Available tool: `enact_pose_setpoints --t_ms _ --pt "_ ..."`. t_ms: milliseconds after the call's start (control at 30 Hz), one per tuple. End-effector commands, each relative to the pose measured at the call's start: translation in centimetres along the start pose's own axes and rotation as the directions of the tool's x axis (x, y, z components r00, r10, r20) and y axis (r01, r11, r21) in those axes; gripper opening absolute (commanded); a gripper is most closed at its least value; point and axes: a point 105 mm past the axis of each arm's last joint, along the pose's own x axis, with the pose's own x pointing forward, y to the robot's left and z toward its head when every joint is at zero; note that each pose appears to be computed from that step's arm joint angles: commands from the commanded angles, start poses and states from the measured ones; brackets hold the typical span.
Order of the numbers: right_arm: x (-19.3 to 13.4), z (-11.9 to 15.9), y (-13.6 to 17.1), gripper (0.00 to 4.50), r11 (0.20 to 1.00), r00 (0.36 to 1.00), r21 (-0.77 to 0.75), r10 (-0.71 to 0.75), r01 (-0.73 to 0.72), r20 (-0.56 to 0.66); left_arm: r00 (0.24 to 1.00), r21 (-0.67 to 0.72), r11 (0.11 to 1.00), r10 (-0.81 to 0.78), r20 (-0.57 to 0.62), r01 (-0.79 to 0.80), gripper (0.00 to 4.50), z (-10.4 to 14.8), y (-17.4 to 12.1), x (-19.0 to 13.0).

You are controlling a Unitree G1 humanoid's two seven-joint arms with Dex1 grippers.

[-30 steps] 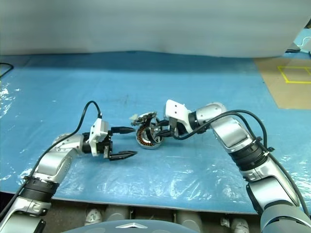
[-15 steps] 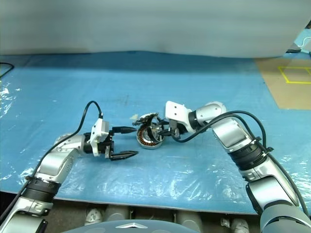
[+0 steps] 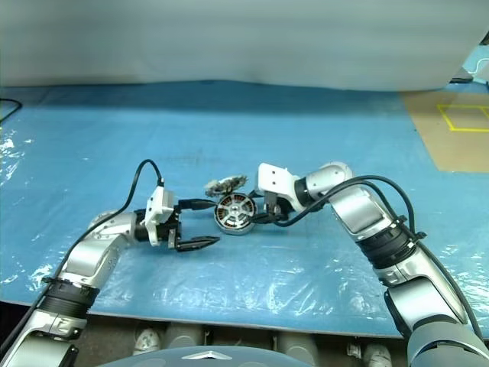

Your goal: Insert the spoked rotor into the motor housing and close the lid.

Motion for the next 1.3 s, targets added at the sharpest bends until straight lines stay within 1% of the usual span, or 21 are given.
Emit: enact_pose_setpoints --t_ms 33,133,200,267,433,467,533,633,867,1000,1100,1233,1300 --pt "-1.2 2.5 -0.5 2.89 1.0 0.996 -0.019 -0.022 0.024 0.091 1.0 0.032 0.999 -0.001 0.013 0.0 4.5 0.3 0.5 0.1" --pt "-1.6 3.5 -0.8 2.89 0.999 0.989 0.01 -0.032 0.031 0.142 1.0 0.03 1.0 -0.002 0.012 0.002 4.5 0.0 0.8 0.0" --pt "-1.6 3.8 -0.9 2.51 0.999 0.986 0.033 -0.04 0.035 0.164 1.0 0.028 1.0 -0.004 0.012 0.004 4.5 -0.1 0.9 0.0" --pt "-1.3 3.7 -0.8 1.99 0.998 0.984 0.06 -0.045 0.035 0.173 1.0 0.027 1.0 -0.004 0.011 0.004 4.5 -0.3 1.0 0.0" --pt "-0.1 1.5 1.1 0.14 0.979 0.986 0.205 -0.025 -0.01 0.167 1.0 0.029 1.0 0.0 0.008 0.0 4.5 -0.6 1.1 -0.1" --pt "0.0 1.2 1.2 0.03 0.973 0.984 0.233 -0.033 -0.009 0.174 1.0 0.028 1.0 0.001 0.007 -0.001 4.5 -0.7 1.1 -0.2" --pt "0.2 1.0 1.2 0.03 0.958 0.979 0.286 -0.063 0.005 0.193 1.0 0.024 1.0 0.002 0.004 -0.002 4.5 -0.8 1.1 -0.3" --pt "0.7 1.1 0.9 0.03 0.945 0.972 0.326 -0.095 0.021 0.215 1.0 0.018 1.0 0.001 0.001 -0.001 4.5 -0.9 1.1 -0.5" --pt "2.0 2.1 0.4 0.03 0.932 0.955 0.361 -0.126 0.021 0.27 1.0 0.003 1.0 0.001 0.003 -0.001 4.5 -0.1 1.1 -1.1" --pt "3.2 1.3 -0.2 0.03 0.924 0.959 0.379 -0.156 0.057 0.236 1.0 -0.002 1.0 0.0 0.004 0.0 4.5 0.2 1.0 -1.4" --pt "3.5 0.7 -1.0 0.03 0.898 0.956 0.435 -0.181 0.064 0.232 0.999 -0.021 1.0 0.001 0.032 0.0 4.5 0.9 0.9 -1.5" --pt "4.3 -0.7 -0.8 0.03 0.921 0.974 0.378 -0.163 0.094 0.156 1.0 -0.013 1.0 0.011 0.02 -0.011 4.5 0.7 1.2 -1.6" --pt "4.7 -1.1 -0.5 0.03 0.921 0.978 0.382 -0.146 0.079 0.15 1.0 -0.013 1.0 0.013 0.019 -0.012 4.5 0.5 1.3 -1.5"
